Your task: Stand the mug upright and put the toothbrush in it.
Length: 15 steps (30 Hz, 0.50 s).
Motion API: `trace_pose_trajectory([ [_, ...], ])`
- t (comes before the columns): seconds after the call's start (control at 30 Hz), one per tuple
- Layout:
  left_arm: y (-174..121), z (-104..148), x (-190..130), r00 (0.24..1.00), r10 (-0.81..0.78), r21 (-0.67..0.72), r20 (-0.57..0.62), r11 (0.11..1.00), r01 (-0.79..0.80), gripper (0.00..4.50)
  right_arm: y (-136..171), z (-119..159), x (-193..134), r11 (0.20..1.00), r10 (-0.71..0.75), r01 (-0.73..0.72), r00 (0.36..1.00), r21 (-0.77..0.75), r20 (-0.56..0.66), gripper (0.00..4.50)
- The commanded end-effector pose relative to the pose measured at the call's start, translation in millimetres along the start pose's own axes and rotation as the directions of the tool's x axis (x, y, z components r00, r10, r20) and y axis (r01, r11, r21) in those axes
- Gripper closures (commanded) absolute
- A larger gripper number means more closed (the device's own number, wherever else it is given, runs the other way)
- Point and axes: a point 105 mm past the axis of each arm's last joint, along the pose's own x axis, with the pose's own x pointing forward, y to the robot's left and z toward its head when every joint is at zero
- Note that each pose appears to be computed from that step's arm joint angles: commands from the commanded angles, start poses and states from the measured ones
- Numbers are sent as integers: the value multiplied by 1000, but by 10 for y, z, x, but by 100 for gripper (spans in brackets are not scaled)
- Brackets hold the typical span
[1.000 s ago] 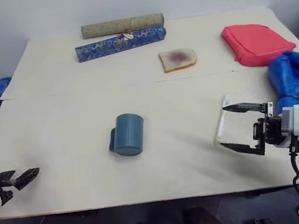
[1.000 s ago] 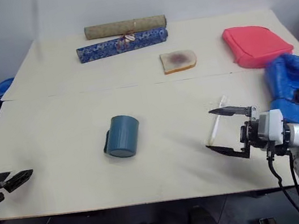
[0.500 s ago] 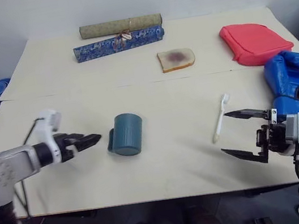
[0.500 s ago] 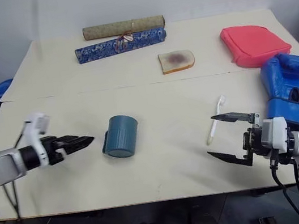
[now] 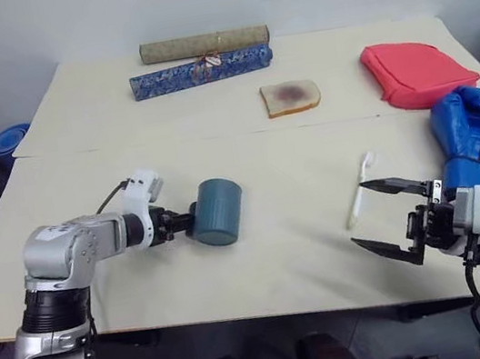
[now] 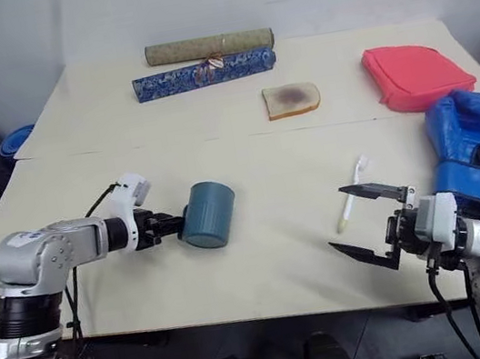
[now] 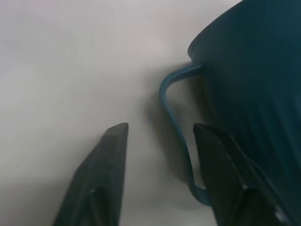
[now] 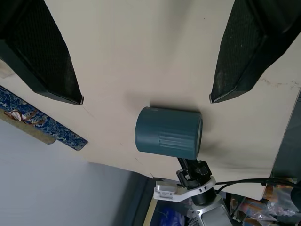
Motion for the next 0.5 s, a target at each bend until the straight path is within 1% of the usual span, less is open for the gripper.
trace_pose_trajectory([
  [0.03,-87,-202,147,997,-41,-19,-72,999,40,340,-21,83,-49,999,-35,35,999,-33,21,0],
  [0.1,-83,-142,167,999,-32,-3,-31,999,32,406,-13,81,-54,999,-36,37,999,-31,19,0],
  [0.13,-104,-52,173,999,-44,9,28,999,44,422,-13,78,-56,999,-38,39,999,-31,18,0],
  [0.17,-111,30,174,996,-49,14,81,999,48,448,-13,75,-58,999,-40,40,999,-30,17,0],
  [0.23,-180,219,163,972,-102,78,211,993,87,448,-12,72,-60,999,-42,42,999,-29,14,0],
  [0.3,-311,379,157,931,-183,207,316,971,120,448,-15,75,-53,999,-44,45,999,-28,13,0],
  [0.37,-404,492,164,892,-233,296,387,948,120,448,-19,80,-45,999,-47,47,999,-27,13,0],
  [0.43,-454,617,208,860,-246,446,447,895,24,448,-25,102,-19,998,-46,47,999,-29,17,0],
  [0.5,-509,713,277,831,-268,577,488,813,-77,448,-32,131,17,998,-46,47,999,-32,21,0],
])
